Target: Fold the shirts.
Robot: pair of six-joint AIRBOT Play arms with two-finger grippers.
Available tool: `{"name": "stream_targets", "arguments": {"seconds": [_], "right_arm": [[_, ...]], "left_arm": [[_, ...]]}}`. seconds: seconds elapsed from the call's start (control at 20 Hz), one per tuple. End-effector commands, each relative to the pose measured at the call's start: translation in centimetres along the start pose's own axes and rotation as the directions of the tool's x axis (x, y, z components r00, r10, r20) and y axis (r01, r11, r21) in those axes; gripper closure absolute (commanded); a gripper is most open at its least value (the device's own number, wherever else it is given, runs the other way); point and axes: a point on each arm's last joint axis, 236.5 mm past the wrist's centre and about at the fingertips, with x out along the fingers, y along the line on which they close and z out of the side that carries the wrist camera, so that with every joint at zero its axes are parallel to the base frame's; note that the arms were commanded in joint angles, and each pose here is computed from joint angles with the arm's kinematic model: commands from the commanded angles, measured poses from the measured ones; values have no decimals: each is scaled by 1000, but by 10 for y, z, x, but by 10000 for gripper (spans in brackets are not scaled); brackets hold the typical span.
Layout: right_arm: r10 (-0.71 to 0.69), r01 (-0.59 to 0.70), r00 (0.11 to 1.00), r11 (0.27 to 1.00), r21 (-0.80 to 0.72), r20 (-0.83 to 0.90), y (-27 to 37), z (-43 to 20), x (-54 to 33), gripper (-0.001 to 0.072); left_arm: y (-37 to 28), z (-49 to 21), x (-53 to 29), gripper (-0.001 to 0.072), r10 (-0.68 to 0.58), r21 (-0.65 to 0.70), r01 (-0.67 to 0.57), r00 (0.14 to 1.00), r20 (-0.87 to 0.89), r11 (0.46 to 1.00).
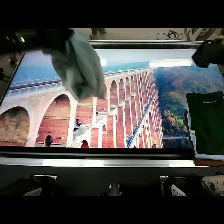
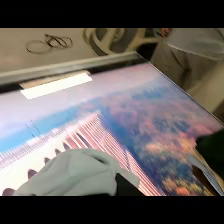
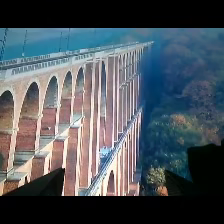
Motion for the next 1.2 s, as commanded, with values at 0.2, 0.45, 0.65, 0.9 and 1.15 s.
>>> {"name": "stream_targets", "arguments": {"seconds": [0.2,0.45,0.65,0.9,1.15], "right_arm": [[-26,40,947,998,38,-321,-9,-79,12,42],[24,6,848,998,55,-529,-7,-128,89,41],[191,-123,730,981,148,-656,26,-187,118,41],[426,-255,556,905,341,-714,73,-272,142,42],[402,-216,494,915,340,-771,65,-317,144,42]], "left_arm": [[-31,-283,111,-13,-84,-302,-105,830,-552,947],[38,-247,92,-13,-40,-300,-174,804,-593,938],[105,-243,-6,81,34,-258,-301,709,-704,918],[67,-378,-40,-13,-163,-456,-362,610,-776,813],[20,-464,-32,-13,-254,-502,-376,542,-801,779]]}}
